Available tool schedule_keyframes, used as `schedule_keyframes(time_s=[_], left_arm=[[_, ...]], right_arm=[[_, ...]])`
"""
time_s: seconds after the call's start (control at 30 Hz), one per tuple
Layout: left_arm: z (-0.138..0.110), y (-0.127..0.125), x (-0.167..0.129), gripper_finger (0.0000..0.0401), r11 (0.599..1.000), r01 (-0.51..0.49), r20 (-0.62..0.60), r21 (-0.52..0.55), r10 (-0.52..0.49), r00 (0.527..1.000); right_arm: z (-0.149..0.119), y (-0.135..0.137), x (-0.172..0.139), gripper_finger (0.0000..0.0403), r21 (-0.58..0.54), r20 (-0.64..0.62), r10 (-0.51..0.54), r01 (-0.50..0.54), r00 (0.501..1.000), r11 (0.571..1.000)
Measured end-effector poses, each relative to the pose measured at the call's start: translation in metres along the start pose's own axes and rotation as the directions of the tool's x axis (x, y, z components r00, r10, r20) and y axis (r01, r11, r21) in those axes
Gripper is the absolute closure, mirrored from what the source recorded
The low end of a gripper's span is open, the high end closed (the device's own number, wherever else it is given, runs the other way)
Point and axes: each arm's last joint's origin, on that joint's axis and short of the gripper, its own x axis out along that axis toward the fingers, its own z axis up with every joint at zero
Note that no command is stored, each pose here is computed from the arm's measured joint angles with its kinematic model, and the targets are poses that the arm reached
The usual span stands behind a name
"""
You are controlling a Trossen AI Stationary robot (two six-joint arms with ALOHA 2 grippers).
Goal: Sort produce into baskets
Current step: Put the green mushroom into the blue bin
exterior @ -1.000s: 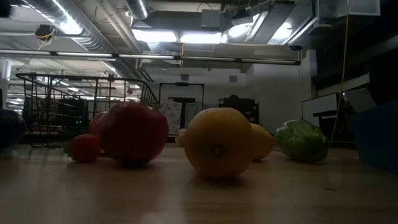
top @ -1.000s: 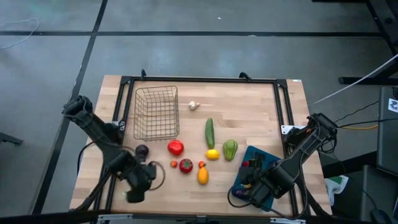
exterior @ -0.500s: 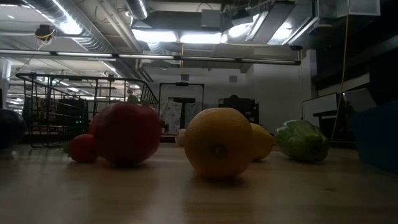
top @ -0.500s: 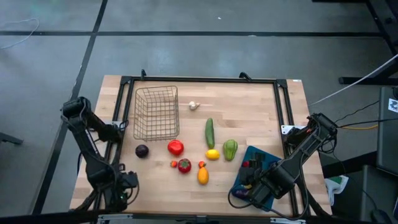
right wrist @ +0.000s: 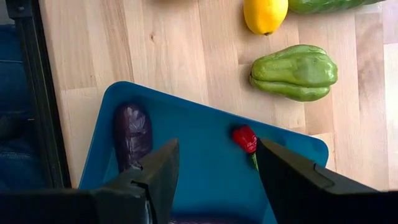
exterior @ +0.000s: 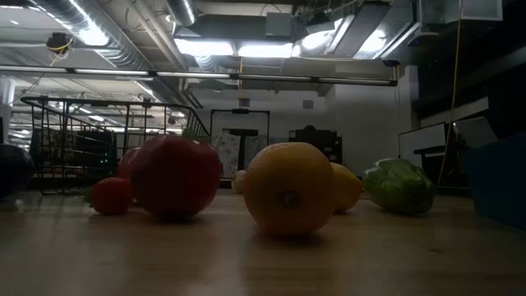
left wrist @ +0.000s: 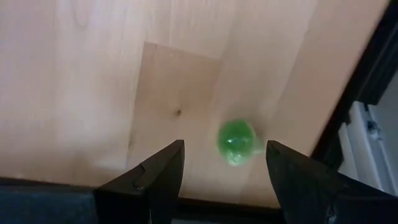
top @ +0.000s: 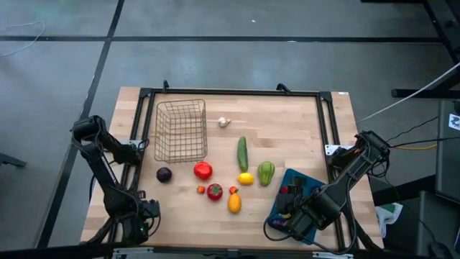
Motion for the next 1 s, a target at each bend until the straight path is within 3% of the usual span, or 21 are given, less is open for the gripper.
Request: schedule_keyframes(time_s=[0.27, 0.67, 1.0], left_arm=[[-0.004, -0.008, 0.018, 0.0180, 0.996, 0.021, -0.002, 0.081, -0.021, 1.000], [-0.009, -0.008, 0.032, 0.0182, 0.997, -0.042, -0.016, 0.062, 0.043, 0.999], [-0.009, -0.007, 0.032, 0.0274, 0.996, -0.053, -0.018, 0.071, 0.054, 0.998]], right_arm=[[0.000, 0.000, 0.000, 0.0194, 0.001, 0.004, 0.001, -0.001, 1.000, 1.000], [0.001, 0.000, 0.000, 0.0194, 0.002, 0.008, 0.002, -0.002, 1.000, 1.000], [0.001, 0.000, 0.000, 0.0194, 0.002, 0.012, -0.001, 0.001, 1.000, 1.000]])
